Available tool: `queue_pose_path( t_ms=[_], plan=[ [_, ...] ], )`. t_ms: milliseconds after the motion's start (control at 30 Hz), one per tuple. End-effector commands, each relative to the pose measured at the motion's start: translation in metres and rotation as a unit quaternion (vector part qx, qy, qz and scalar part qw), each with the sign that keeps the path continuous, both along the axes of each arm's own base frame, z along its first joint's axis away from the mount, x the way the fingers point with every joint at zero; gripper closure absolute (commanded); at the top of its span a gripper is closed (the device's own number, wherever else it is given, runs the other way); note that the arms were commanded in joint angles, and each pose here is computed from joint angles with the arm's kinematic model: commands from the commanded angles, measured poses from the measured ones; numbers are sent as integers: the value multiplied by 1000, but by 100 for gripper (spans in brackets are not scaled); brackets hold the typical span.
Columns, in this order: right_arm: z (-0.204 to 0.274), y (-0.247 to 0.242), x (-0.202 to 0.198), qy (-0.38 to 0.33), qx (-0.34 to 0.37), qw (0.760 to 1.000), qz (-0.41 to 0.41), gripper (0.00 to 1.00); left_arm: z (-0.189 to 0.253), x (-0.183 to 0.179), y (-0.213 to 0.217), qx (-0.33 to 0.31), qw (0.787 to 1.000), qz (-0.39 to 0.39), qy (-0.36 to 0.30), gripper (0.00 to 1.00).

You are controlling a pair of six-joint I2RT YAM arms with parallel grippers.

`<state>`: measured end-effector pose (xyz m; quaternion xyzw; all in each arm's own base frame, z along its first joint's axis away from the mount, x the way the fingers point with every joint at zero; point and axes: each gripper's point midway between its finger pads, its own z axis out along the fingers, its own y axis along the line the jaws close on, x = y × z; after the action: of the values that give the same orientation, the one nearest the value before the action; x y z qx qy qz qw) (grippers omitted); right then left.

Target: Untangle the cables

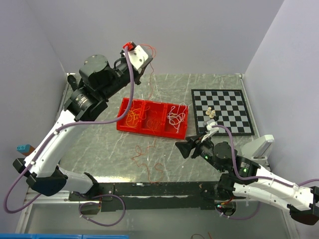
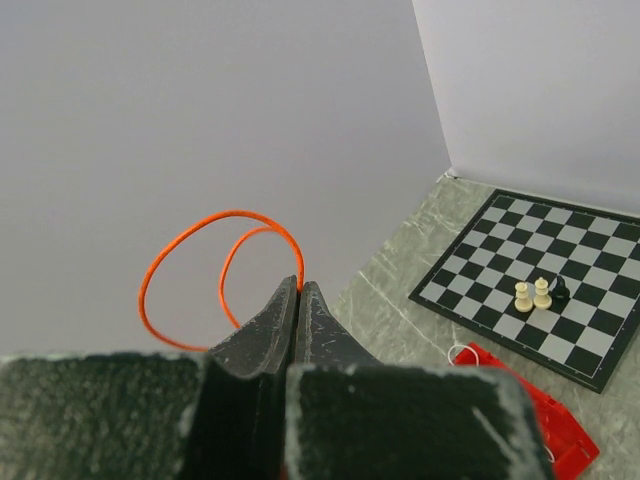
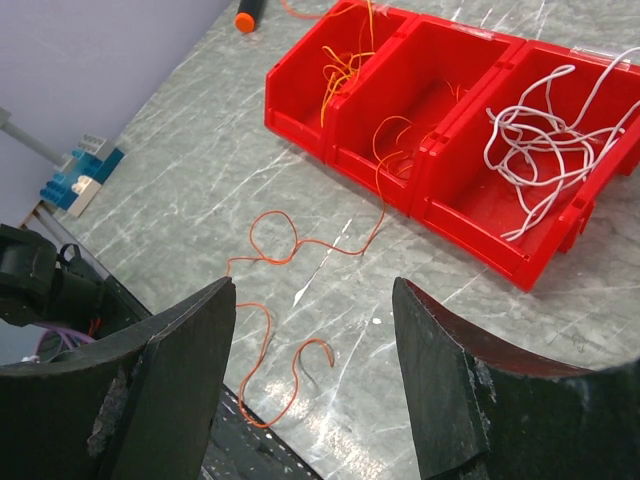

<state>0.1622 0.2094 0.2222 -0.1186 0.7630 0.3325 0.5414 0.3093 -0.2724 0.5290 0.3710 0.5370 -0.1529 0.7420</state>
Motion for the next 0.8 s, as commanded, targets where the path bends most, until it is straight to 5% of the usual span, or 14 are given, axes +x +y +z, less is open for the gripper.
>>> queue_pose_path(
  t_ms=[0,367,767],
  plan=[
    [18,-1,2,-13,29,999,-5,30,15,-2,2,-13,1000,1,-21,99],
    [17,-5,1,-14,30,999,-9,30,-10,8,-2,10,1000,11,-9,99],
    [17,-7,0,-13,30,999,-12,30,-111,27,-12,70,994,29,79,99]
  ],
)
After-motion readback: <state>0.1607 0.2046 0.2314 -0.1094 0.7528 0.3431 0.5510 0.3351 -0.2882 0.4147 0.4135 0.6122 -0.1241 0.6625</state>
